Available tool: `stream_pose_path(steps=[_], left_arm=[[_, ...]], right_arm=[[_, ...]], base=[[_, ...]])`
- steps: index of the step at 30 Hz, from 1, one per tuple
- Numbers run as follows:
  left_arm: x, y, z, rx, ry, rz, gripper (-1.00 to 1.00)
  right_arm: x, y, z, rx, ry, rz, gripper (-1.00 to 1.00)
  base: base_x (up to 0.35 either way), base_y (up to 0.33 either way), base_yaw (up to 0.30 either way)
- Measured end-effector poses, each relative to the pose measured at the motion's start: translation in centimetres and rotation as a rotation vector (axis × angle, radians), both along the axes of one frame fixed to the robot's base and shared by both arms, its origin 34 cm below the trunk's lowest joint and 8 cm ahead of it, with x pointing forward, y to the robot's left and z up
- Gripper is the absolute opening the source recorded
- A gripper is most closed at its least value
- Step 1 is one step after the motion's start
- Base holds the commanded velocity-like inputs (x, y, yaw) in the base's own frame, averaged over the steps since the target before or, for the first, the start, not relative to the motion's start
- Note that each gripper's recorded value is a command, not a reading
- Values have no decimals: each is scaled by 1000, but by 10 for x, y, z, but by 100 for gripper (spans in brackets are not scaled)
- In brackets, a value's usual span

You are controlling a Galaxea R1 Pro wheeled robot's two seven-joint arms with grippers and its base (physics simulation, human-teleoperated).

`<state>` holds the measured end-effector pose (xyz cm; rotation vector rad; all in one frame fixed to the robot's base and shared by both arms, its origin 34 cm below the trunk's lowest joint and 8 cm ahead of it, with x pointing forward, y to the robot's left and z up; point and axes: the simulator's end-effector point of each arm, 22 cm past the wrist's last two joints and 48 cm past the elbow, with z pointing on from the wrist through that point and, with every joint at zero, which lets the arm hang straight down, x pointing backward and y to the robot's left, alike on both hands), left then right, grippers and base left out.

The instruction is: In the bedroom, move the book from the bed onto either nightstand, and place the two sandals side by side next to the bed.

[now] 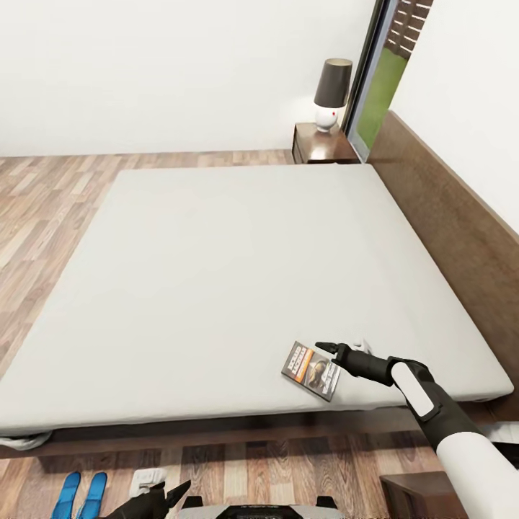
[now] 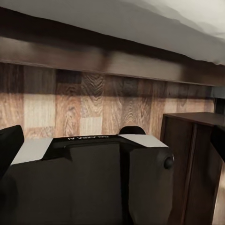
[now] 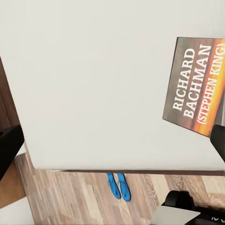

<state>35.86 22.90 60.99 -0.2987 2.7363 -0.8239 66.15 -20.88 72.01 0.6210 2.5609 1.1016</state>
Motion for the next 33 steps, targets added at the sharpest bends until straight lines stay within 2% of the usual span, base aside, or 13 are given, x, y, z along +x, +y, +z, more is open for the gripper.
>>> stream_pose_path(steps=[33], left_arm=[[-19,1,-12,1,49,2,100]], right_arm=[[-13,6,-24,7,40,10,100]], base=[[0,0,0]])
